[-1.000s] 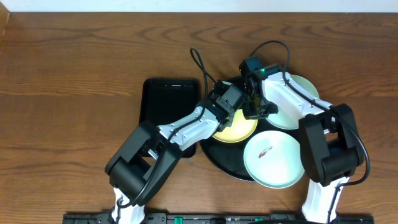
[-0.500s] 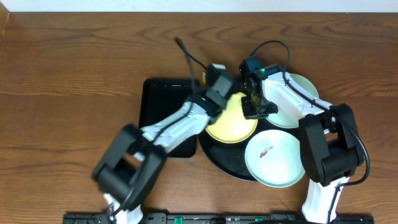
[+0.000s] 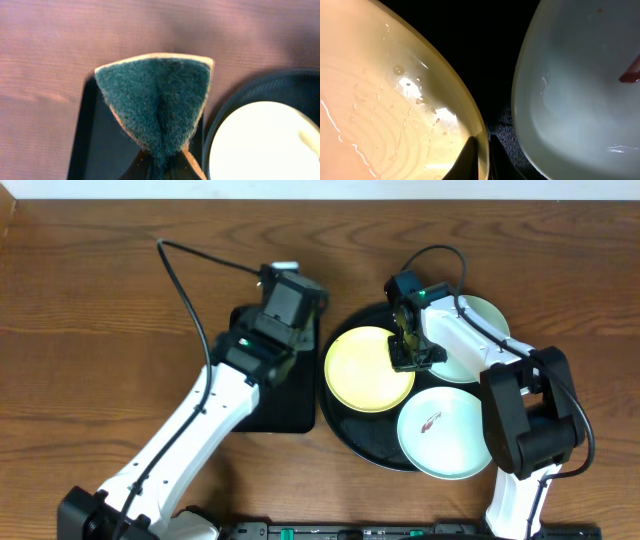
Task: Clean dirty plates on tray and stack at the side
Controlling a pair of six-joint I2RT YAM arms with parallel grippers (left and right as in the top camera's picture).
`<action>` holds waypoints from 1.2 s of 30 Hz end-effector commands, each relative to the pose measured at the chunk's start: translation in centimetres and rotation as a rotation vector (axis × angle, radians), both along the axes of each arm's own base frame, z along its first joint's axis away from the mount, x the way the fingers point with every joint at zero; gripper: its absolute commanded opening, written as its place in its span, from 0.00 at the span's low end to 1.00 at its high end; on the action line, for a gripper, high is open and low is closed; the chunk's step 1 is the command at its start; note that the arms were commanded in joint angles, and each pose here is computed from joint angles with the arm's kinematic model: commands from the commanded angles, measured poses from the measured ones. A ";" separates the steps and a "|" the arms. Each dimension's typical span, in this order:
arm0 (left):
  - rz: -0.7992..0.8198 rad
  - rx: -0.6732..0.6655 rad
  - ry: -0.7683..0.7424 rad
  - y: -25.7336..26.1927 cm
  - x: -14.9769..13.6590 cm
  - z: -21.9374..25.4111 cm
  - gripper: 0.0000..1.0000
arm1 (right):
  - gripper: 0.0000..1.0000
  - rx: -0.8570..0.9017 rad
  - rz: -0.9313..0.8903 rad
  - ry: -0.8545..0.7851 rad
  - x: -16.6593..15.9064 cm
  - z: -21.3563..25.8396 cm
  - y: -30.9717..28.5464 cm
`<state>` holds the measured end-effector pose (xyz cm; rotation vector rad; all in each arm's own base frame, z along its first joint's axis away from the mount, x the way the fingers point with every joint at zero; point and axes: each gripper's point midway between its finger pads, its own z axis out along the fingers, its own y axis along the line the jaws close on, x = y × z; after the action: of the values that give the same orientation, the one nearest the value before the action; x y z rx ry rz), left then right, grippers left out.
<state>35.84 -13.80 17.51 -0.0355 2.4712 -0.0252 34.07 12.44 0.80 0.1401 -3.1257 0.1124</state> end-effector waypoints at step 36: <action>-0.575 -0.007 0.089 -14.1 -0.3 -10.0 0.08 | 0.06 -0.033 0.017 -0.015 0.3 0.1 -0.6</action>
<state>34.91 -28.96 8.63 0.6502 2.4938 -0.3929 34.10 12.39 0.80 0.1414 -3.1269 0.1174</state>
